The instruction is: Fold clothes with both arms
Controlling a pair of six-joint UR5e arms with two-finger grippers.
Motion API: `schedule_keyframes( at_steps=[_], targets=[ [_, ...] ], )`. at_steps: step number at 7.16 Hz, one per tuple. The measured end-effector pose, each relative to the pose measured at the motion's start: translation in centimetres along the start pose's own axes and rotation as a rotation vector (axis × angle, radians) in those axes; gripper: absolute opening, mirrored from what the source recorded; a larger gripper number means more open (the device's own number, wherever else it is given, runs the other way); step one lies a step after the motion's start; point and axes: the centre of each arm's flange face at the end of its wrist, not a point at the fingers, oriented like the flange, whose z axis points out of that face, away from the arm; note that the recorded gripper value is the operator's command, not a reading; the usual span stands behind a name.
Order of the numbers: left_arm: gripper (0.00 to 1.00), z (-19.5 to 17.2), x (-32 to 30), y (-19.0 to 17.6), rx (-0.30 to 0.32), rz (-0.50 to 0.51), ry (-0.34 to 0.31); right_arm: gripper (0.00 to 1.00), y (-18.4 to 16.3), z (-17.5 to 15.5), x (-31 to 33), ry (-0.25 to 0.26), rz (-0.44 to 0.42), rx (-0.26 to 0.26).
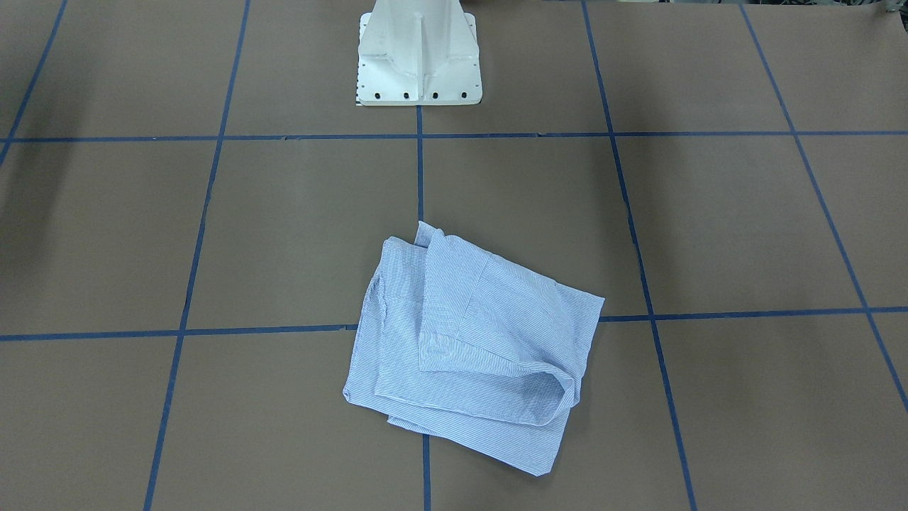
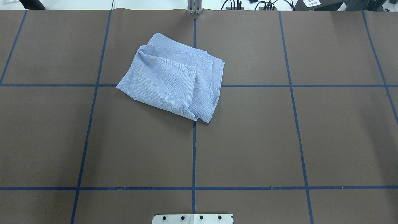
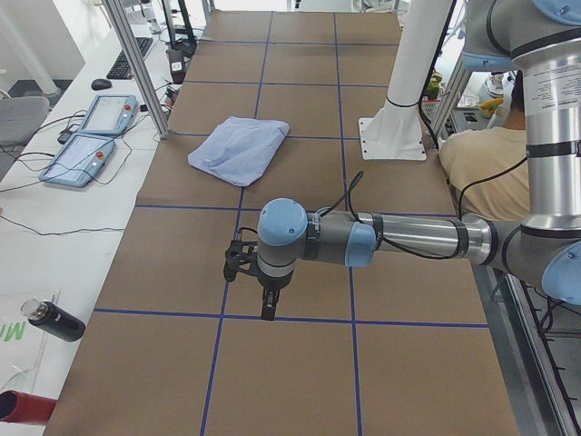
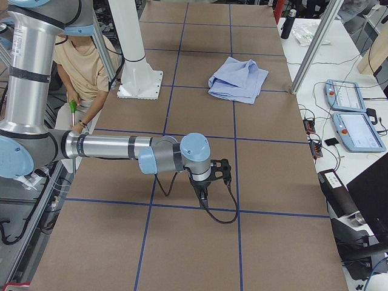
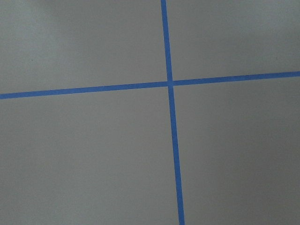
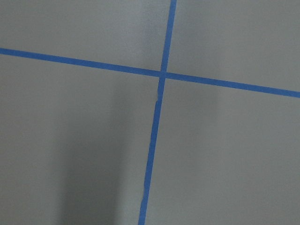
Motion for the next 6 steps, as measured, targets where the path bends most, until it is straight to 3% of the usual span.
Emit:
schedule_keyframes(
  at_steps=[6],
  targets=[
    [1.00, 0.19, -0.23, 0.03, -0.001, -0.002, 0.000, 1.00, 0.00, 0.07, 0.11, 0.001, 0.002, 0.005]
  ],
)
